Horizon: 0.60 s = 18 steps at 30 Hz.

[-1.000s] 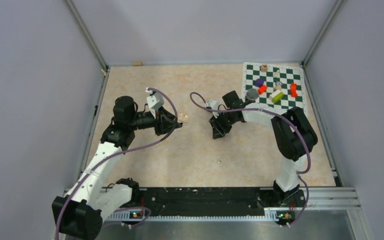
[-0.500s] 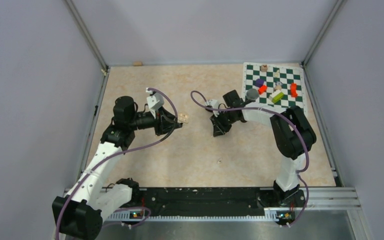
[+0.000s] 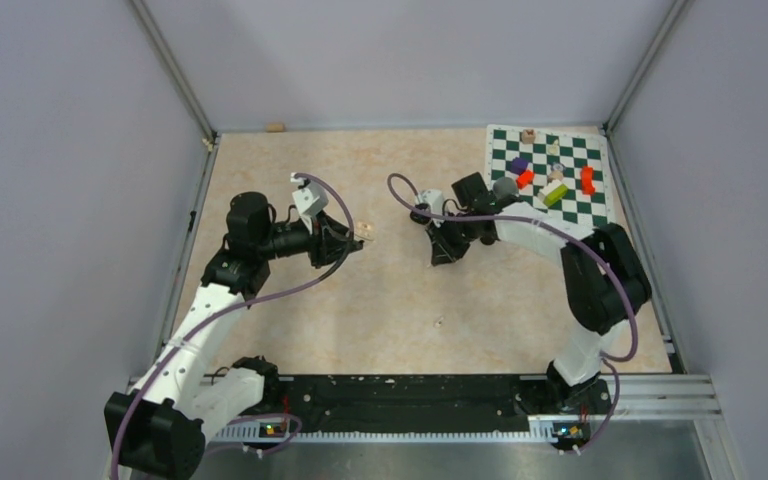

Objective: Insert the wireless bluetooth earbuds into the charging case
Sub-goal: Insert the right earbud into the right side groove of the charging case.

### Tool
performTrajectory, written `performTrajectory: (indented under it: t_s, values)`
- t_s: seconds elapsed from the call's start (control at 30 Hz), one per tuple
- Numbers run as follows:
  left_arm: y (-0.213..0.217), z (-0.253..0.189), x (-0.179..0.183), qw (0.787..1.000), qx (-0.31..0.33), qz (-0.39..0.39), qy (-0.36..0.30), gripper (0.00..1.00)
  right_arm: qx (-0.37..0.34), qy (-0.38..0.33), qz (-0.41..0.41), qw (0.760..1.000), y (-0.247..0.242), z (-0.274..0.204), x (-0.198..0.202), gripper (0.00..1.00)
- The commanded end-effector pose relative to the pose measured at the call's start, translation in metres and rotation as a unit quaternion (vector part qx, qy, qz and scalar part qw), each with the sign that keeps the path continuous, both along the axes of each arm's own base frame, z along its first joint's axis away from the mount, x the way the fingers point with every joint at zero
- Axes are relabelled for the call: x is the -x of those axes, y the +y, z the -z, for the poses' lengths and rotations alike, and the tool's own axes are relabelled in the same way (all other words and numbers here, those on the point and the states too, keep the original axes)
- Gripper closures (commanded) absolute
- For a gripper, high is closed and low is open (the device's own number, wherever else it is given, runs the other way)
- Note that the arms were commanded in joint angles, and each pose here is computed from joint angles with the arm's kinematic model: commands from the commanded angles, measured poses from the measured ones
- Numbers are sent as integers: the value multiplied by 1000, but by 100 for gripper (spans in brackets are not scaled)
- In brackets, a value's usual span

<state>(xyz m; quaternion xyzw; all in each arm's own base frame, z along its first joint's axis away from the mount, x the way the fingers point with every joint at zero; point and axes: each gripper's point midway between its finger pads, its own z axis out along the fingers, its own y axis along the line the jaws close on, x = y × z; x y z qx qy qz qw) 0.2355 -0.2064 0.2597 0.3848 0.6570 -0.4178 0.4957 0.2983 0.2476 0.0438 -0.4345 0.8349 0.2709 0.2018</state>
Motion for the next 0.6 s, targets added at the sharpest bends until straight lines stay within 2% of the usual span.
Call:
performTrajectory:
  t_s: [0.0, 0.13, 0.33, 0.43, 0.57]
  values:
    - [5, -13, -24, 998, -1, -49, -29, 100, -33, -149, 40, 988, -4, -107, -36, 90]
    - [9, -15, -41, 996, -31, -79, -40, 100, -11, -242, 71, 968, -21, -170, -49, 90]
    - [3, -31, -60, 992, -67, -92, -50, 100, 21, -381, 87, 920, -25, -257, -44, 90]
    - [-7, -36, -61, 993, -64, -86, -46, 100, 25, -415, 77, 906, -13, -282, -32, 89]
    - [-17, -32, -57, 995, -48, -76, -43, 100, 13, -432, 60, 900, 7, -300, -15, 89]
